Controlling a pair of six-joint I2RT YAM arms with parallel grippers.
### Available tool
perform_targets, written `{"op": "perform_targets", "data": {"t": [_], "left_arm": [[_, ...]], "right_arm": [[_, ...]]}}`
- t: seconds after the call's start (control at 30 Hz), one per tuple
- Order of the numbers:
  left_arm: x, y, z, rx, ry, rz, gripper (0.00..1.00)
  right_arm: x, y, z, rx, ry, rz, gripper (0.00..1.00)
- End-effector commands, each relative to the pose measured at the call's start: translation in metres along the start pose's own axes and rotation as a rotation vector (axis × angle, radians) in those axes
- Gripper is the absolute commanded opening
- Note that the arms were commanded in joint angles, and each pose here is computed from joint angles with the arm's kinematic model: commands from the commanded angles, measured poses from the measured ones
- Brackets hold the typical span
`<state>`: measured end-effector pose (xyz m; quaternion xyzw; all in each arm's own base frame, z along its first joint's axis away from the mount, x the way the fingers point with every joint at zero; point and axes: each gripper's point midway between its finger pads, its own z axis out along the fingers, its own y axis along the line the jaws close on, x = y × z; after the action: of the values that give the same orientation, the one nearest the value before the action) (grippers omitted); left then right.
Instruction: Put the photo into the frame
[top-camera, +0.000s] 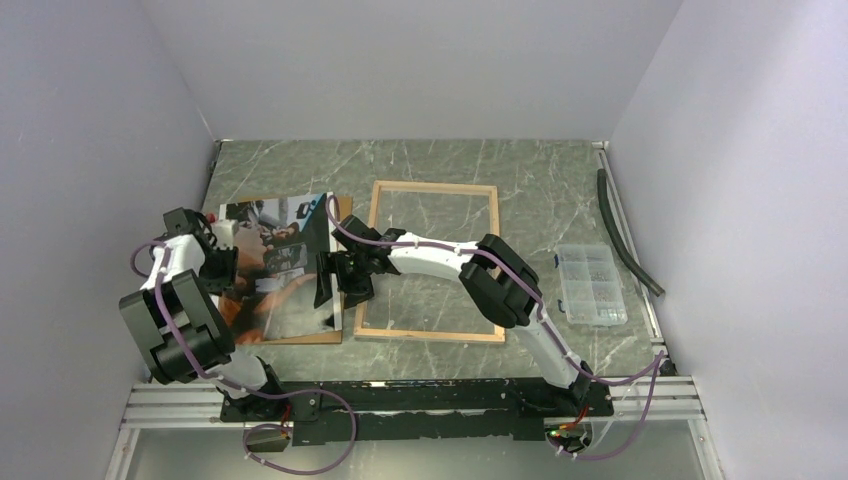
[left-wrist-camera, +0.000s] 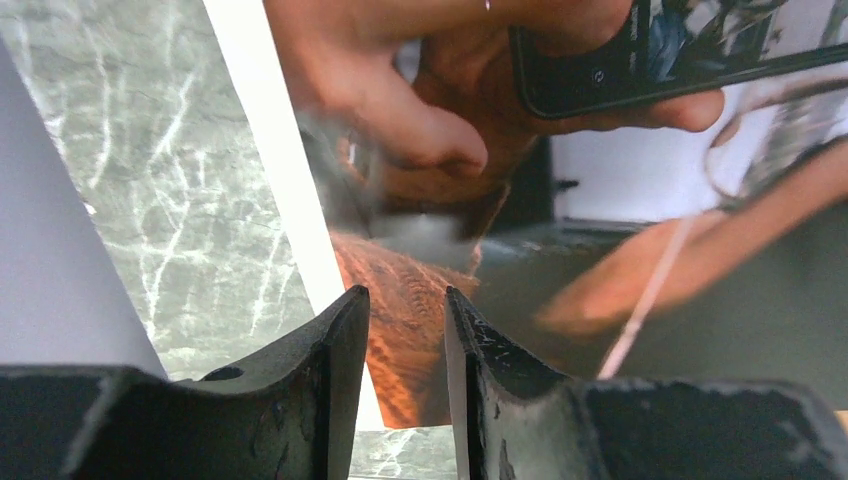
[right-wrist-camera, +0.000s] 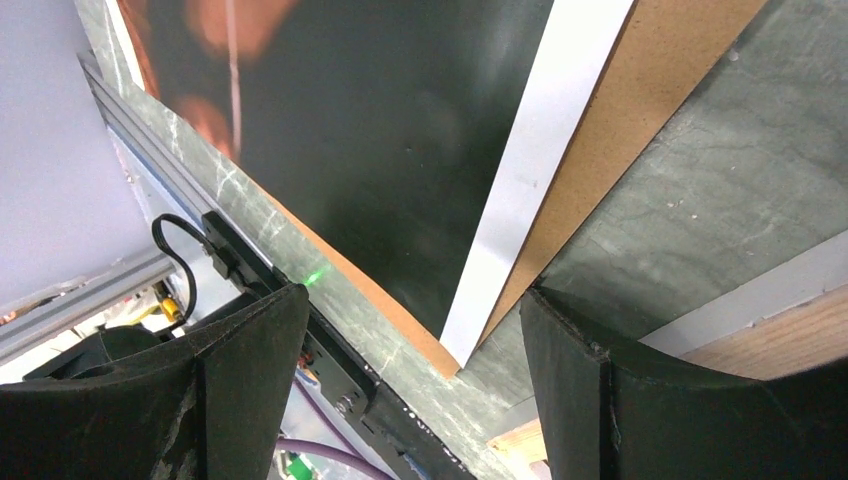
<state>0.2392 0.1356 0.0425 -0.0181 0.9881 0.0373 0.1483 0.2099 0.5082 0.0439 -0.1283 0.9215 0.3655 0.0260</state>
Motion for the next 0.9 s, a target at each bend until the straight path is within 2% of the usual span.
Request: {"op": "perform_targets", "data": {"t": [0.0, 0.17, 0.3, 0.57, 0.87], "left_arm": [[-0.02, 0.011, -0.019, -0.004, -0.055, -0.001, 0.4], [-0.013, 0.055, -0.027, -0.129, -0.052, 0.017, 0.43], [0.009, 0.075, -0.021, -0.215, -0.026, 0.049, 0.43], [0.044, 0.065, -0.002, -0.233, 0.015, 0.06, 0.43], [0.053, 0.047, 0.005, -0.169, 0.012, 0.036, 0.42]], "right_arm": [[-0.005, -0.022, 0.005, 0.076, -0.021, 0.027, 0.82], [0.001, -0.023, -0.017, 0.1, -0.057, 0.031, 0.82], [0.018, -0.021, -0.021, 0.088, -0.024, 0.028, 0.82], [0.041, -0.02, -0.005, 0.105, 0.064, 0.0, 0.82], [0.058, -0.002, 0.002, 0.04, 0.141, -0.007, 0.81]]}}
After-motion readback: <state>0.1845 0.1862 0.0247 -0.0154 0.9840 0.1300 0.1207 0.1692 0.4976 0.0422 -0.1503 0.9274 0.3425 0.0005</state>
